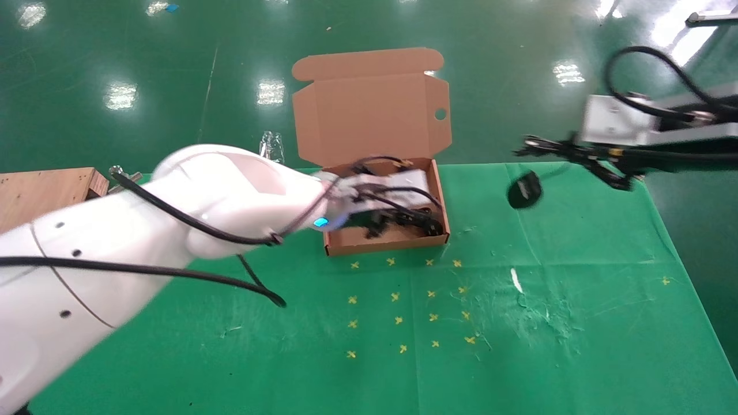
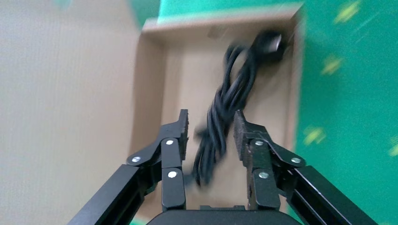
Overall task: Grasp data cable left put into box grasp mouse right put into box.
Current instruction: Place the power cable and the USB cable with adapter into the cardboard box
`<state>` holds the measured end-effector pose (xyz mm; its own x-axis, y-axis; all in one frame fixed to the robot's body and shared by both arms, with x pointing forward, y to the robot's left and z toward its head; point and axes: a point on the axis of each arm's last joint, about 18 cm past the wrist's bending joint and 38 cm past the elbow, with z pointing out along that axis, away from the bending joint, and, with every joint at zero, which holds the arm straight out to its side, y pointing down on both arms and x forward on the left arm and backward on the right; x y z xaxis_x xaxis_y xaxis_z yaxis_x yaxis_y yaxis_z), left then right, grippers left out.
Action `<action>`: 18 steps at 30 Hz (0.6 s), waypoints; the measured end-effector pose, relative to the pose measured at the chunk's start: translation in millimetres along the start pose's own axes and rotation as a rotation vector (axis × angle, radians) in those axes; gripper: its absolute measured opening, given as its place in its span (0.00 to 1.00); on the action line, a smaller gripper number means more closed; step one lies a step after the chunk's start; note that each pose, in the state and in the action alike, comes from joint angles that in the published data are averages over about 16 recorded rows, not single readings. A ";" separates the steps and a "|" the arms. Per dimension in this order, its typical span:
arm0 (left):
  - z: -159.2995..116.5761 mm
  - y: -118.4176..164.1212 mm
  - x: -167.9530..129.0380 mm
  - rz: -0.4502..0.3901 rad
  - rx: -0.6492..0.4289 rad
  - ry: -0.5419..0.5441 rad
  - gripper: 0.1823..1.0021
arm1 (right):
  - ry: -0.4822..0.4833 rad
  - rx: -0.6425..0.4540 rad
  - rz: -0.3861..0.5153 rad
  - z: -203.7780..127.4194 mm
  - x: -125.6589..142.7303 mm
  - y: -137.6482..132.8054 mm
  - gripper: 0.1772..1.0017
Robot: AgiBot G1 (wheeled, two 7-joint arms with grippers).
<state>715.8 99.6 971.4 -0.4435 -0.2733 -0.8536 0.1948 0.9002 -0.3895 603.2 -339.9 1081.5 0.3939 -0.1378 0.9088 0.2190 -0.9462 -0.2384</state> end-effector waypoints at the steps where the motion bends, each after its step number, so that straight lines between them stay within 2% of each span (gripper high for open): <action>1: -3.3 7.7 -6.6 -0.017 -0.006 -0.014 0.27 | 0.001 0.019 -0.010 3.1 2.1 -6.0 0.06; 10: -55.3 107.0 -72.8 -0.206 -0.093 -0.177 0.44 | -0.011 0.202 -0.132 41.4 17.1 -77.0 0.06; 14: -78.1 144.5 -88.4 -0.258 -0.139 -0.230 0.56 | -0.023 0.281 -0.183 59.4 20.4 -113.4 0.06; 18: -89.5 168.0 -94.3 -0.286 -0.182 -0.258 0.66 | -0.040 0.340 -0.216 78.9 20.9 -144.6 0.06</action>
<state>712.0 306.9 1017.4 -0.2195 -0.5760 -0.7874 -0.0723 0.8145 -0.5757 650.2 -182.8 1107.9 0.3394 0.0711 0.9379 0.5808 -0.8002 -0.1495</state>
